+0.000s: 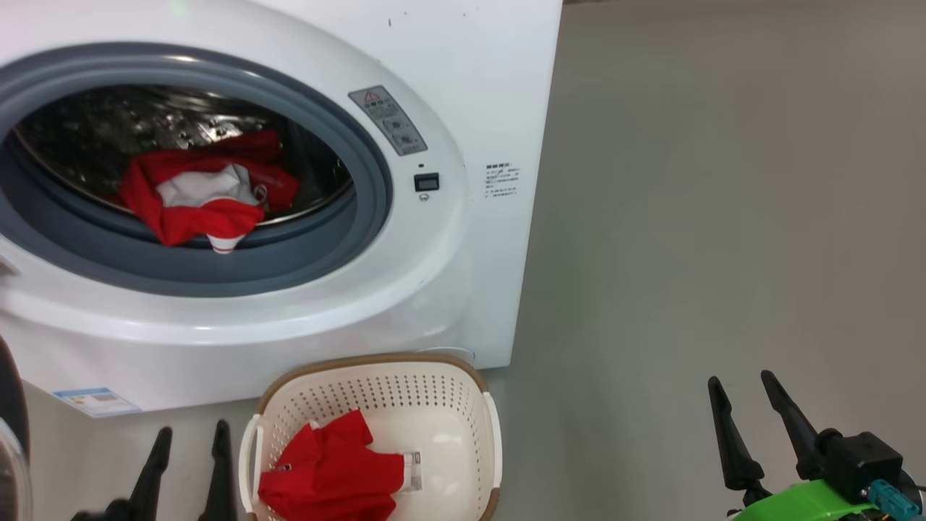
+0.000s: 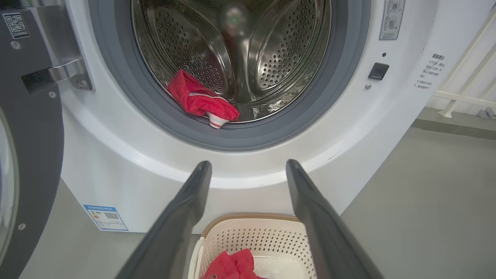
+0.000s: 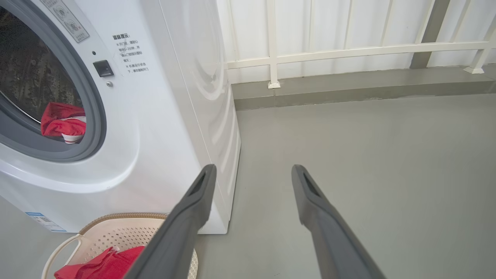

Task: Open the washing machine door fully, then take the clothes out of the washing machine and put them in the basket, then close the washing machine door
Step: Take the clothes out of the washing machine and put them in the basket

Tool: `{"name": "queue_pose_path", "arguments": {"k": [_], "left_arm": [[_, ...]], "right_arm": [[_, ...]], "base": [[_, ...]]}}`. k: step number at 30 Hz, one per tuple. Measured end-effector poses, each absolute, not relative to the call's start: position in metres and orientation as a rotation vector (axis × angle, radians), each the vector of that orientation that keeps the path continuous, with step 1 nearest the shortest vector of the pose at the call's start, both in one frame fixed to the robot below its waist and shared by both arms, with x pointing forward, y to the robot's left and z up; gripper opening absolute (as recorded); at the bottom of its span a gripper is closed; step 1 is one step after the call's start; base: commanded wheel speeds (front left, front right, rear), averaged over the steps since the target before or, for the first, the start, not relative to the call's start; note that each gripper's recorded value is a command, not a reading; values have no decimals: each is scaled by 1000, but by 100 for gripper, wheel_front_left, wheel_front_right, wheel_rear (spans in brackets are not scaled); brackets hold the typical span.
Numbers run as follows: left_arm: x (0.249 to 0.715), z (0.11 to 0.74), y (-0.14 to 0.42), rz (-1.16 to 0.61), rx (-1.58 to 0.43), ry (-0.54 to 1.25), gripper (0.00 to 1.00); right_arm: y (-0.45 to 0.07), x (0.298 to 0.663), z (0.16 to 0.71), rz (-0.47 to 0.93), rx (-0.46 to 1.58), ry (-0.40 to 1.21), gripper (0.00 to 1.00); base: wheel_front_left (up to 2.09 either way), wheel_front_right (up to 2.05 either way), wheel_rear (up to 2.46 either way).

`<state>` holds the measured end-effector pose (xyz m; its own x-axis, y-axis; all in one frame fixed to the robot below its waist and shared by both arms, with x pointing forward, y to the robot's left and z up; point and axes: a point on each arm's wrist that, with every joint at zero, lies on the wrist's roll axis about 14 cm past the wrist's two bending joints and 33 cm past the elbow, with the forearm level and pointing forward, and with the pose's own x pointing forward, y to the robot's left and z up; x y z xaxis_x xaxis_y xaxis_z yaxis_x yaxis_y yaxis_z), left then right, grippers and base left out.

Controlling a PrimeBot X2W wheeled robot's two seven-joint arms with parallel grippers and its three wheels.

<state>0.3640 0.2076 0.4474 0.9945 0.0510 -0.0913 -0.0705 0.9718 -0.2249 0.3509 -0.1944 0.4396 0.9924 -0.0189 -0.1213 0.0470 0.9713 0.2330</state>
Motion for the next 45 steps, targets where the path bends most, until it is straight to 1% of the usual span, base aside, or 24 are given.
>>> {"name": "queue_pose_path", "arguments": {"k": [5, 12, 17, 23, 28, 37, 41, 45], "left_arm": [[391, 440, 199, 30, -189, 108, 100], [451, 445, 190, -24, -142, 88, 100], [495, 440, 191, -53, -73, 100, 100], [542, 429, 187, -100, 34, 125, 100], [576, 418, 191, -99, 87, 145, 100], [615, 396, 183, -99, 106, 179, 100], [636, 397, 189, -65, 117, 167, 100], [643, 389, 192, -49, 124, 187, 100]], "right_arm": [[-193, 359, 435, -31, 238, 130, 100], [-187, 384, 432, -12, 245, 128, 100], [-185, 399, 426, -8, 259, 138, 100], [-186, 410, 412, -12, 259, 166, 100], [-191, 413, 402, -30, 256, 190, 100], [-201, 411, 386, -60, 247, 233, 100], [-204, 417, 385, -63, 238, 229, 100], [-205, 419, 383, -65, 237, 231, 100]], "base": [[0, 0, 0], [0, 0, 0], [0, 0, 0], [0, 0, 0], [0, 0, 0], [0, 0, 0], [0, 0, 0], [0, 0, 0]]}}
